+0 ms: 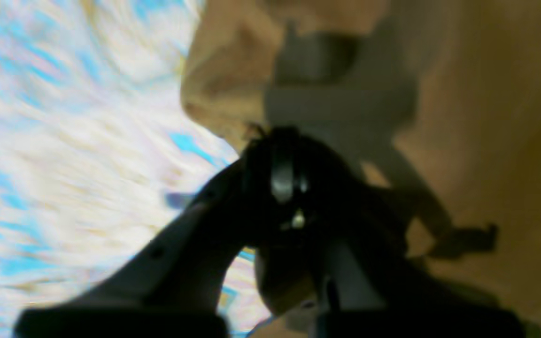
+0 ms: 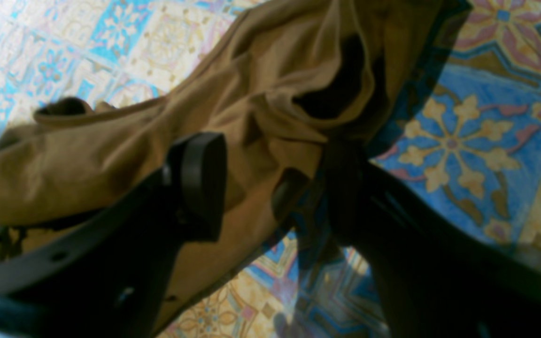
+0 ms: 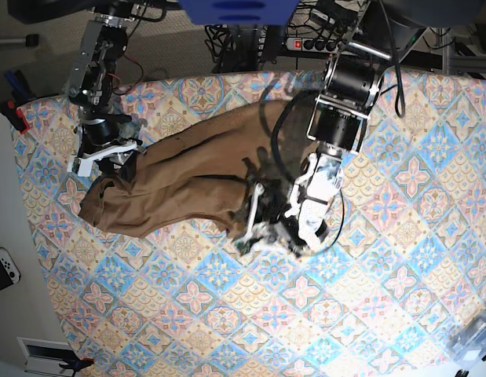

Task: Layout the t-shirt on the table in an organized manner, then fold the t-shirt properly
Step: 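Grasp the shirt with the left gripper and pull it toward the right gripper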

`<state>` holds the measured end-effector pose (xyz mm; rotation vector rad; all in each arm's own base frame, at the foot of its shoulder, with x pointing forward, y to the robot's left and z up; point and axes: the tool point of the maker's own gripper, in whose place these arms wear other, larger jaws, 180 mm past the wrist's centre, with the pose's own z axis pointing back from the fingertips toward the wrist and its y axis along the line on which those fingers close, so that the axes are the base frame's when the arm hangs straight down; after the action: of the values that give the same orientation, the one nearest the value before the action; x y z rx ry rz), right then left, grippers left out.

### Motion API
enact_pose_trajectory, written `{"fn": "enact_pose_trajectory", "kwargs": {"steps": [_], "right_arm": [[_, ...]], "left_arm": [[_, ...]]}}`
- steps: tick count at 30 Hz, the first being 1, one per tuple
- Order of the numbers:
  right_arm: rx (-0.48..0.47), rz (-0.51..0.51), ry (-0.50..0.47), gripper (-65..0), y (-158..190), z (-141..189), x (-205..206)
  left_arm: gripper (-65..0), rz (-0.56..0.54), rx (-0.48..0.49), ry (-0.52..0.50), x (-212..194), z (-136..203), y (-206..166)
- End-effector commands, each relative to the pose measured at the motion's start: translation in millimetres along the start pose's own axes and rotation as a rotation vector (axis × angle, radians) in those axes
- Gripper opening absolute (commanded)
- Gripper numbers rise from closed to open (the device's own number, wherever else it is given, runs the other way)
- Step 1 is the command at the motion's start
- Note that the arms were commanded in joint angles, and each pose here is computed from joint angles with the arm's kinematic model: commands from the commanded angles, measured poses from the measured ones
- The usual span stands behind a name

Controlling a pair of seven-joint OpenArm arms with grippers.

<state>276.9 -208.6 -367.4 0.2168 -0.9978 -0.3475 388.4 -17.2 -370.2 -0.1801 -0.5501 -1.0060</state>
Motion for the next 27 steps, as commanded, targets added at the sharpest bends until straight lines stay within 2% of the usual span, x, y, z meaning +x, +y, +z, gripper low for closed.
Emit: {"fn": "enact_pose_trajectory", "kwargs": {"steps": [1,6,10,12,14,15,17,18,19,24,27], "right_arm": [[0.02,0.012,-0.056,-33.3,5,1,17],[0.016,0.011,-0.048,-33.3,3,3,14],[0.004,0.016,-0.02,-33.3,-2,10,1],[0.006,0.018,-0.025,-33.3,0,12,3],[0.006,0.019,-0.026,-33.3,0,12,3],[0.007,0.02,-0.029,-33.3,0,13,4],[0.003,0.023,-0.018,-33.3,-1,16,0],[0.002,0.026,-0.016,-33.3,-1,19,-2],[0.002,0.03,-0.017,-33.3,-1,21,-2],[0.007,0.034,-0.021,-33.3,1,22,0],[0.007,0.035,-0.022,-33.3,2,22,0]], "left_arm": [[-65.0,-0.039,0.059,-0.136,52,25,16],[-65.0,-0.133,0.164,-0.347,134,83,26],[-65.0,-0.167,0.201,-0.456,182,113,29],[-65.0,-0.153,0.164,-0.498,199,108,31],[-65.0,-0.08,0.115,-0.482,201,80,40],[-58.1,-0.021,0.105,-0.462,199,63,46],[-38.7,0.1,0.125,-0.463,195,46,58],[-32.1,0.134,0.148,-0.482,196,45,61],[-28.2,0.156,0.161,-0.494,195,42,61],[-29.9,0.215,0.177,-0.545,190,41,59],[-30.3,0.204,0.184,-0.589,190,51,50]]}}
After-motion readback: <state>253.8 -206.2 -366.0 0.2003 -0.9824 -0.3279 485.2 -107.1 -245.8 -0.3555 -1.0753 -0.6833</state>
